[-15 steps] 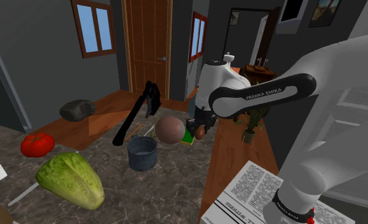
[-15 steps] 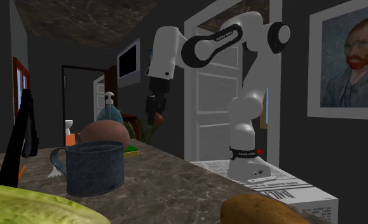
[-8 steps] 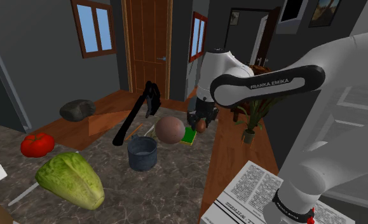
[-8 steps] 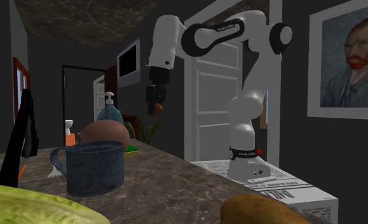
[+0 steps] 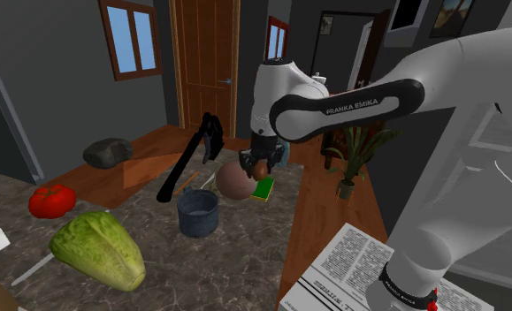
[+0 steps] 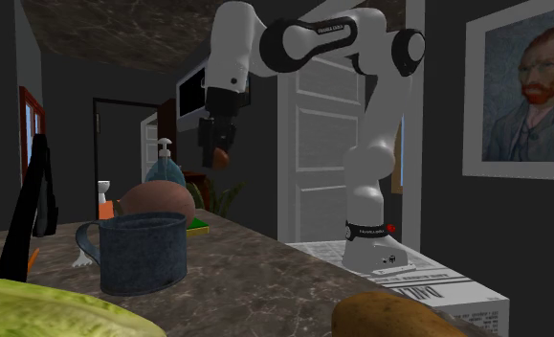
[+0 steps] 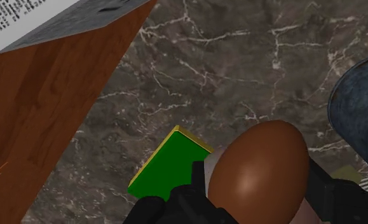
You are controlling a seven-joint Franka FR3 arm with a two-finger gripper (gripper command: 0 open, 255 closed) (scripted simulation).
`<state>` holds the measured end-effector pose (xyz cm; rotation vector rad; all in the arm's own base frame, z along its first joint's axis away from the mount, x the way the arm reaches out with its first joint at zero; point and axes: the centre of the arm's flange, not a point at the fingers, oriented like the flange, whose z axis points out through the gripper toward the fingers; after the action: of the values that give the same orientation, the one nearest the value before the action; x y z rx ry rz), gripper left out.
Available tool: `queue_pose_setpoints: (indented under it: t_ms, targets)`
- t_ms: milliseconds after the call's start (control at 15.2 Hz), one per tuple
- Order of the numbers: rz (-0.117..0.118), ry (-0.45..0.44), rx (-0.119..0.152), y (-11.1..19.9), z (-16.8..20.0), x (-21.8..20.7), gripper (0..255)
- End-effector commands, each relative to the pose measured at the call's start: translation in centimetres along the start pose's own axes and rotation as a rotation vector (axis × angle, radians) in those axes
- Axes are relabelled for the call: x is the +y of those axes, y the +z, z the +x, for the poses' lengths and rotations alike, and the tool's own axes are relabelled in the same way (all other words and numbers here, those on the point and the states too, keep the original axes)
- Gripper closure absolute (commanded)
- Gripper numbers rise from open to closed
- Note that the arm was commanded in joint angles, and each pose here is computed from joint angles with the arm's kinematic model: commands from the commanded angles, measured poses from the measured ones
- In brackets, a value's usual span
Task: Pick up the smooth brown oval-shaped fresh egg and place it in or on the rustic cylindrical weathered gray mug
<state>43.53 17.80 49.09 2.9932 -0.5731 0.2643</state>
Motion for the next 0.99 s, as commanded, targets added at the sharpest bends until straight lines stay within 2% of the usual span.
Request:
queue_pose_setpoints:
  t_ms: [0,858,924]
  targets:
    - [0.001,0.001,-0.001,0.1,0.7,-2.7,255]
    - [0.001,0.001,-0.001,0.4,5.5,-19.3,255]
    - [0.001,0.001,-0.001,1.0,5.4,-19.3,255]
